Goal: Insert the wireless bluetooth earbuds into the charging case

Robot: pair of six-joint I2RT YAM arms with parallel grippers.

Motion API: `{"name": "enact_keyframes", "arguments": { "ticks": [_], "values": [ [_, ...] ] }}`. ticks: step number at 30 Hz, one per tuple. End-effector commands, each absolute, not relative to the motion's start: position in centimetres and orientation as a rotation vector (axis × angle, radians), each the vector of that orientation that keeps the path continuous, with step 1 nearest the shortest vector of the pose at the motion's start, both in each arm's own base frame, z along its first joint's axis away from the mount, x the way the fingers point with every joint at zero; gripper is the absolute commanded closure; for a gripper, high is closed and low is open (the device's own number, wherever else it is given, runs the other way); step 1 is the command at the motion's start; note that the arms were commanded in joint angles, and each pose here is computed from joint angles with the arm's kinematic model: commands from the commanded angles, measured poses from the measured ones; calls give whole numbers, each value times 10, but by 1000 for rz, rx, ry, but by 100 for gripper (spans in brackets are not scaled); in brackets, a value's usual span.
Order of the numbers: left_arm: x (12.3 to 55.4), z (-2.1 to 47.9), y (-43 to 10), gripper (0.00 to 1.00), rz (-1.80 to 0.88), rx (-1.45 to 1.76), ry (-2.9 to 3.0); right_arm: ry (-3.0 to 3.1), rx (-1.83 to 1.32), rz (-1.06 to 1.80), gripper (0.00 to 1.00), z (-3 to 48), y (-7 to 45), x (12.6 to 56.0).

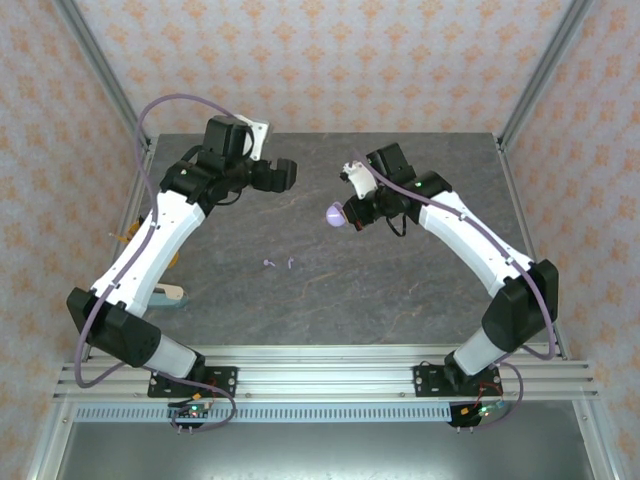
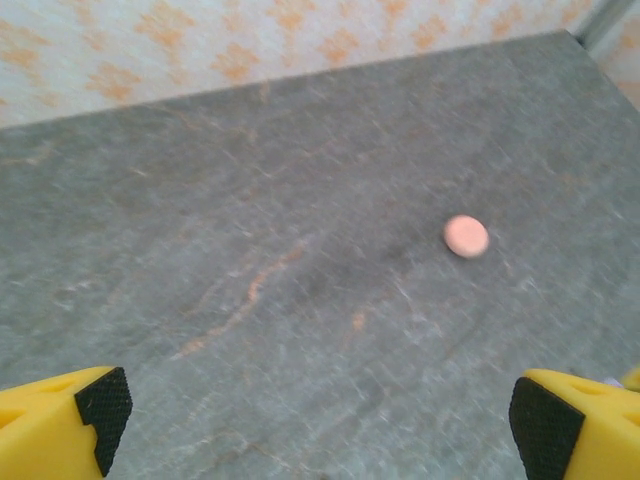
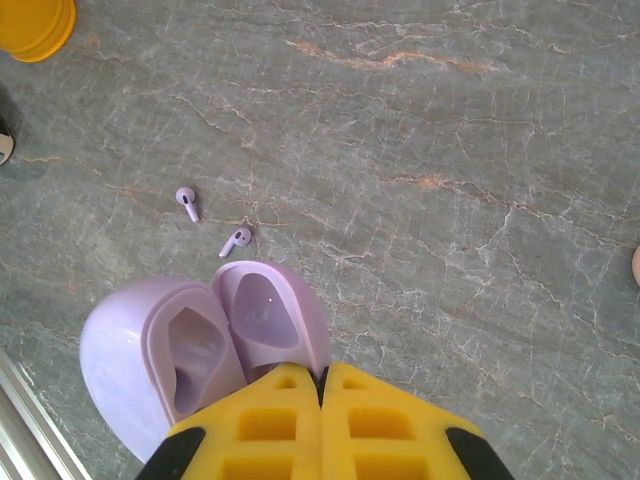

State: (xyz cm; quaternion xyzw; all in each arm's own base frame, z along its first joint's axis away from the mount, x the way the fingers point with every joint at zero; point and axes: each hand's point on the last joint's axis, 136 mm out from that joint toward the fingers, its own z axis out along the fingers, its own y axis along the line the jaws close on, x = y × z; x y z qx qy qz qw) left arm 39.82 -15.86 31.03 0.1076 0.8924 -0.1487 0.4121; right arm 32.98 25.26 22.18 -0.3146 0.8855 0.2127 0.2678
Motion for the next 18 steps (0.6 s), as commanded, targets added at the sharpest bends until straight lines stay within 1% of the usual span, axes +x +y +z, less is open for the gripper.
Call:
{"name": "enact_keyframes", "arguments": {
  "ticks": [1, 6, 11, 13, 18],
  "values": [
    [384, 304, -190, 4, -601, 427, 2259, 2389, -869, 543, 100, 226, 252, 332],
    [363, 289, -221, 4, -844, 585, 2233, 2394, -871, 538, 100, 225, 251, 332],
    [339, 265, -240, 8, -1053, 735, 2296, 2381, -874, 597, 100, 230, 257, 329],
    [333, 255, -244, 11, -1112, 769, 2327, 2370, -878, 623, 100, 233, 261, 327],
    [330, 240, -249, 12, -1180, 785, 2362, 2357, -885, 656, 100, 238, 265, 325]
  ]
}}
